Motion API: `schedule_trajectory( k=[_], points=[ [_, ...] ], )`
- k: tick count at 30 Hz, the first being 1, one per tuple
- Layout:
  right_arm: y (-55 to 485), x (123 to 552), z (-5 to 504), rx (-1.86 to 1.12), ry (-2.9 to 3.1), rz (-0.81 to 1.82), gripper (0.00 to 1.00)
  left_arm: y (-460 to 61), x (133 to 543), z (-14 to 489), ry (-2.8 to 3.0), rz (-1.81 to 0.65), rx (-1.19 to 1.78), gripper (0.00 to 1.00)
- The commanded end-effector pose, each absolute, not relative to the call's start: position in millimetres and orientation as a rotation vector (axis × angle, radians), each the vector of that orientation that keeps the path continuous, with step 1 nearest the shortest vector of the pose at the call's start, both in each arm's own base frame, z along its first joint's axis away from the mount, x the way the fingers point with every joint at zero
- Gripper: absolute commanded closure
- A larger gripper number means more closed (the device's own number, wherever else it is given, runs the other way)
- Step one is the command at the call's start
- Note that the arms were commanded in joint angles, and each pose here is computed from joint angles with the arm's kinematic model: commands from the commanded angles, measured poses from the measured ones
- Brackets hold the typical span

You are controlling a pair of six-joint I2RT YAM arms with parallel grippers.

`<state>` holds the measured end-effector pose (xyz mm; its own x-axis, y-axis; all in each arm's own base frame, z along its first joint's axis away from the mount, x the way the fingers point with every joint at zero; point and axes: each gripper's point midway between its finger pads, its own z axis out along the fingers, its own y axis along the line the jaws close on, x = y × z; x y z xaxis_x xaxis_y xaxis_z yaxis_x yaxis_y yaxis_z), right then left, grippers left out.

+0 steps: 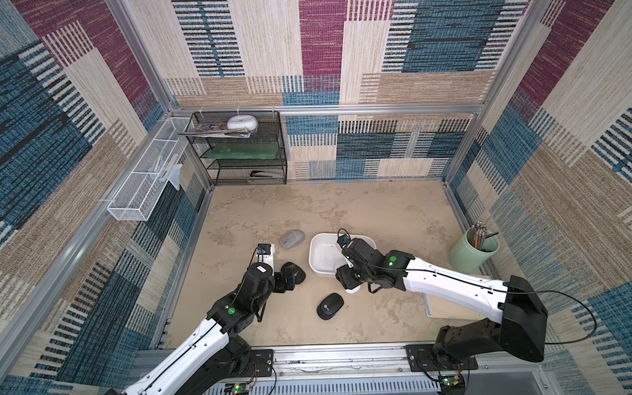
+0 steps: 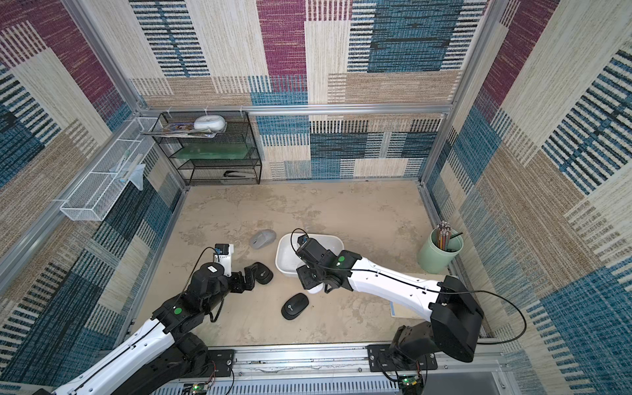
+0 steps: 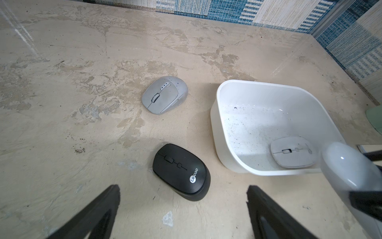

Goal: Take out the mouse from the storage box
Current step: Place the mouse at the center of the board.

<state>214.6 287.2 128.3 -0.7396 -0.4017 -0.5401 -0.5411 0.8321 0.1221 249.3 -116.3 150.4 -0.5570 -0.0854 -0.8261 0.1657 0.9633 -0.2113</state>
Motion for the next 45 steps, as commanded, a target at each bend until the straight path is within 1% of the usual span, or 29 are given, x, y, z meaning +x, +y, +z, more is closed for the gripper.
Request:
schedule_trajectory(
  k=[1, 8, 14, 22, 31, 34, 38, 42, 45],
  points=[
    [281, 203, 122, -0.666, 2.538, 0.389, 0.53, -115, 250, 149, 2.137, -0.323, 0.048, 0.01],
    [265, 176, 90, -0.676, 2.616, 0.379, 0.53, -115, 250, 148, 2.137, -0.319, 0.044, 0.01],
    [262, 165, 72, -0.672, 2.654, 0.397, 0.53, -116, 252, 146, 2.145, -0.319, 0.048, 0.0],
    [255, 164, 48, -0.663, 2.704, 0.315, 0.53, -117, 253, 145, 2.148, -0.317, 0.047, 0.0],
    [246, 165, 35, -0.649, 2.72, 0.244, 0.51, -118, 253, 144, 2.151, -0.322, 0.054, 0.01],
    [246, 164, 30, -0.646, 2.729, 0.244, 0.47, -120, 253, 143, 2.157, -0.325, 0.06, 0.01],
    [247, 166, 35, -0.637, 2.709, 0.25, 0.34, -121, 252, 142, 2.16, -0.332, 0.067, 0.01],
    [245, 171, 46, -0.628, 2.67, 0.25, 0.23, -124, 254, 144, 2.158, -0.343, 0.08, 0.01],
    [243, 176, 59, -0.625, 2.622, 0.24, 0.2, -131, 256, 145, 2.169, -0.365, 0.095, 0.01]
  ],
)
